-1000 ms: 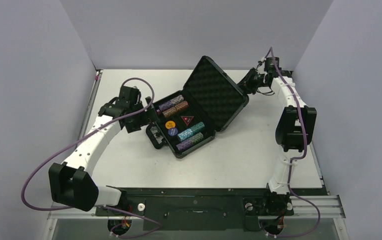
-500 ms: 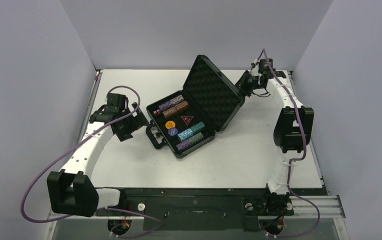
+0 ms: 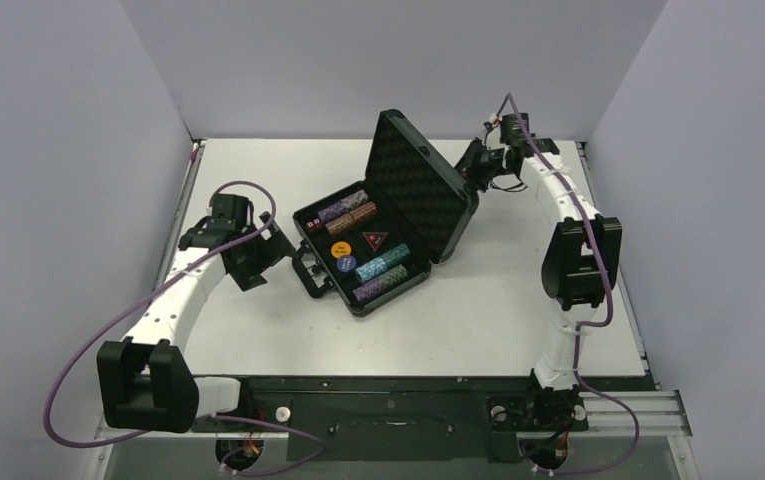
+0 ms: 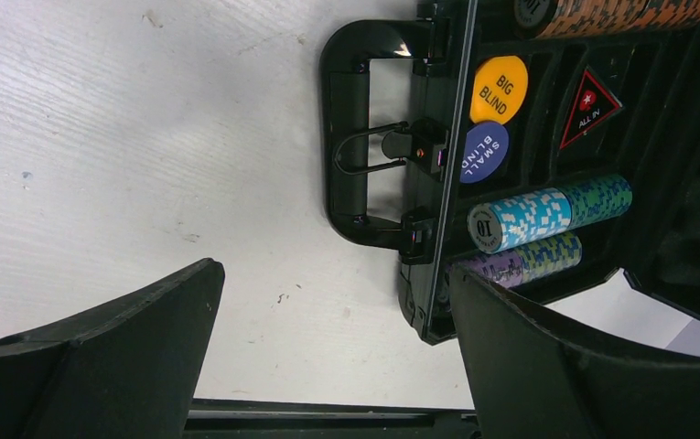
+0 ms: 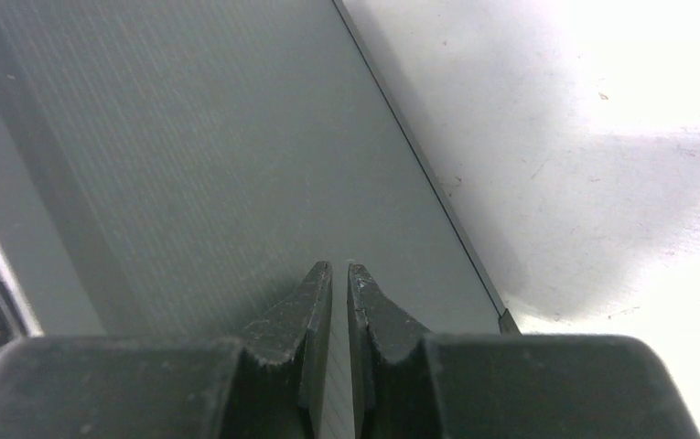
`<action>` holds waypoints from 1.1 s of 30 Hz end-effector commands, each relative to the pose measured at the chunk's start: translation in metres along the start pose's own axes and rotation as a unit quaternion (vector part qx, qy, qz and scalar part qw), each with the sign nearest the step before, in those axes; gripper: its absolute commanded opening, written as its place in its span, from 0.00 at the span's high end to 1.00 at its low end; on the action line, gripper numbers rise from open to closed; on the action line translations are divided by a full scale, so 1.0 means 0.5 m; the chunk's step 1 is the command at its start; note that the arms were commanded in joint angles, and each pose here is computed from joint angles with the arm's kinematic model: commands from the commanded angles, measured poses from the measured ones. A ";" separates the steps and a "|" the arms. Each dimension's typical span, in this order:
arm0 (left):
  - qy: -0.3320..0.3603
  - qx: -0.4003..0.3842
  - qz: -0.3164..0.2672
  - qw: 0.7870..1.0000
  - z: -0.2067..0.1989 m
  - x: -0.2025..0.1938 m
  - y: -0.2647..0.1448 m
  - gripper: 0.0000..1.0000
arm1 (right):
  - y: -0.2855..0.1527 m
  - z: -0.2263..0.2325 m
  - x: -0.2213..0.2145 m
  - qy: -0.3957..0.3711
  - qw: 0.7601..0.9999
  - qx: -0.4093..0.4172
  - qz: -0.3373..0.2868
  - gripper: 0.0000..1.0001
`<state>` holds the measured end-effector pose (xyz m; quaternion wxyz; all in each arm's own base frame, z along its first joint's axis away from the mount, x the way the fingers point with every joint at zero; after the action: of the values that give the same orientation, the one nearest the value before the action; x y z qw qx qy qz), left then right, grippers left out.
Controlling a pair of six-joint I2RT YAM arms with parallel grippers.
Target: Pack up texas hold em set
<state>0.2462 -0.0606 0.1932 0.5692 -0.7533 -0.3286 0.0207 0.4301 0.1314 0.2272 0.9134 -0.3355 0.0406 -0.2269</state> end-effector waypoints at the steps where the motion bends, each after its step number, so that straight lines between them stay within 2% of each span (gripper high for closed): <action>1: 0.000 -0.041 -0.018 0.999 -0.015 0.012 -0.008 0.09 | -0.031 0.078 0.000 -0.031 0.998 0.046 -0.017 0.91; 5: 0.028 -0.114 -0.018 0.993 -0.057 0.026 -0.010 0.17 | -0.028 0.087 -0.002 -0.032 0.998 0.051 -0.016 0.91; 8: 0.047 -0.130 -0.011 0.990 -0.084 0.033 -0.001 0.23 | -0.028 0.091 -0.006 -0.033 0.998 0.051 -0.014 0.91; 14: 0.105 -0.196 -0.005 0.975 -0.186 0.043 0.004 0.25 | -0.027 0.107 -0.018 -0.037 0.998 0.056 -0.009 0.91; 18: 0.106 -0.261 0.001 0.960 -0.258 0.065 0.009 0.30 | -0.025 0.116 -0.030 -0.041 0.998 0.057 -0.004 0.91; 24: 0.093 -0.300 0.022 0.949 -0.337 0.077 0.029 0.34 | -0.017 0.128 -0.054 -0.050 0.997 0.056 0.007 0.91; 29: 0.080 -0.306 0.034 0.948 -0.365 0.083 0.052 0.46 | -0.008 0.132 -0.074 -0.056 0.997 0.053 0.016 0.91; 33: 0.071 -0.318 0.045 0.944 -0.380 0.085 0.059 0.60 | -0.004 0.135 -0.082 -0.061 0.997 0.052 0.019 0.91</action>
<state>0.3560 -0.1926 0.2264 0.3673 -0.8962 -0.2313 -0.0916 0.4198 0.1813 0.2459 0.9272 -0.3207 0.0163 -0.1929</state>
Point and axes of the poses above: each gripper's point midway between its finger pads, its own y axis out along the fingers, its own z axis along the line the jaws close on, x = y × z, the point moved 8 cm from there along -y, back along the fingers, and after that the axes turned 7 degrees about y, right-handed, at the moved point
